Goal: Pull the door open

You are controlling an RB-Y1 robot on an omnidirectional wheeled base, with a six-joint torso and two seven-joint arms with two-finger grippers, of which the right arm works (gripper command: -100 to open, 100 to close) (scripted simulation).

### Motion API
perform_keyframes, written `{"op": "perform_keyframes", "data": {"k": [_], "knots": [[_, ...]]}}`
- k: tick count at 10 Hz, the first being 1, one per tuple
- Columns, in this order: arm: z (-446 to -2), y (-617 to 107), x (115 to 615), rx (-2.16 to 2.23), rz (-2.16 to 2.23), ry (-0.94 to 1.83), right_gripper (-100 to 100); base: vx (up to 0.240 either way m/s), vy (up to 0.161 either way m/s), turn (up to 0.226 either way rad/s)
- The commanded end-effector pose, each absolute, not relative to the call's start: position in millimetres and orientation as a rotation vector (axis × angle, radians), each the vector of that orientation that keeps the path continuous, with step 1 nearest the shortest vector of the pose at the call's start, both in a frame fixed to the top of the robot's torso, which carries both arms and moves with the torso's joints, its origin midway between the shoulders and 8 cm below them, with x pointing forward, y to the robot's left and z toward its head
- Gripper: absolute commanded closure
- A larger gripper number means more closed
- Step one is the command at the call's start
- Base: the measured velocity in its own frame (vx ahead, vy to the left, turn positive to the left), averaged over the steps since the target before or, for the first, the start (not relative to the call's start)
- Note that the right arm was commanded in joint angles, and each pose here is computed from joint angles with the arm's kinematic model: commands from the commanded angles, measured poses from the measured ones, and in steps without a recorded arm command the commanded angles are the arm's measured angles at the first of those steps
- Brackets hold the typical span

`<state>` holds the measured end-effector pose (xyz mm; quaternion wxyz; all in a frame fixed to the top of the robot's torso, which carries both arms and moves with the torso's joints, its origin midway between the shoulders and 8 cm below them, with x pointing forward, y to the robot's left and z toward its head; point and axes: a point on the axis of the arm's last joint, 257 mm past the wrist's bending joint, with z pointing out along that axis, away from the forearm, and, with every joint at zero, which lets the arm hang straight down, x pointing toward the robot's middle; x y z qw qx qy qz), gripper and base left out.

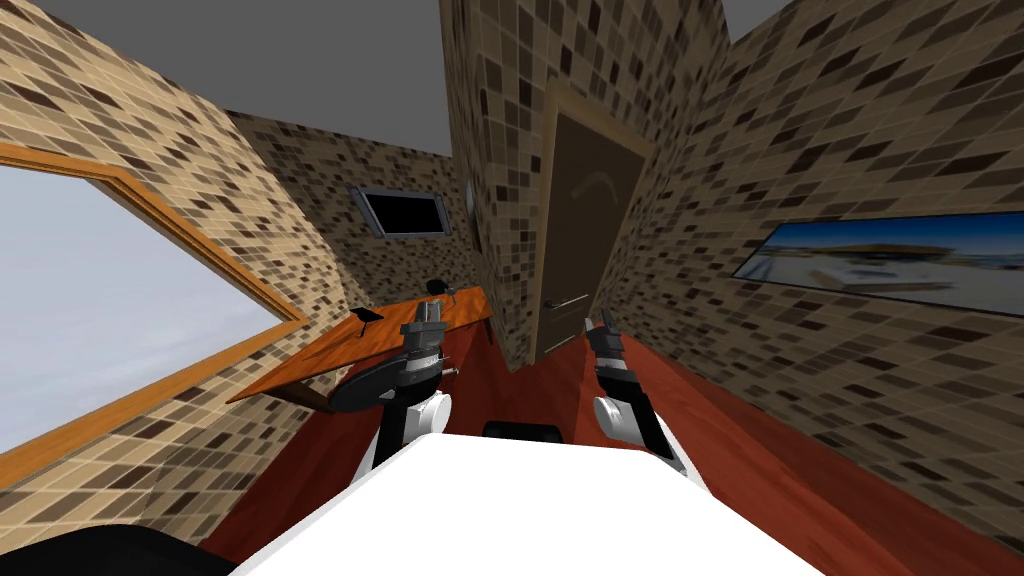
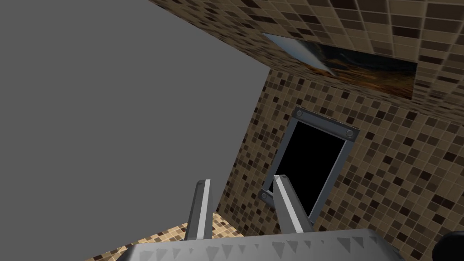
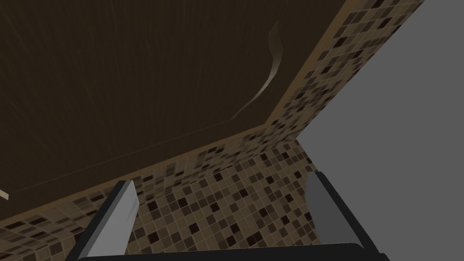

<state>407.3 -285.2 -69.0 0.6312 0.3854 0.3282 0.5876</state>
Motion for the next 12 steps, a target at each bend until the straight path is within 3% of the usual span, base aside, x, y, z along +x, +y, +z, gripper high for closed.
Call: {"op": "perform_keyframes", "data": {"k": [1, 12], "knots": [[-82.6, -284.7, 415.0, 0.897, 1.344, 0.77, -100, 0.021, -0.08, 0.153], [-164.6, -290.6, 454.2, 0.987, 1.311, 0.884, -100, 0.019, -0.086, 0.131]]}}
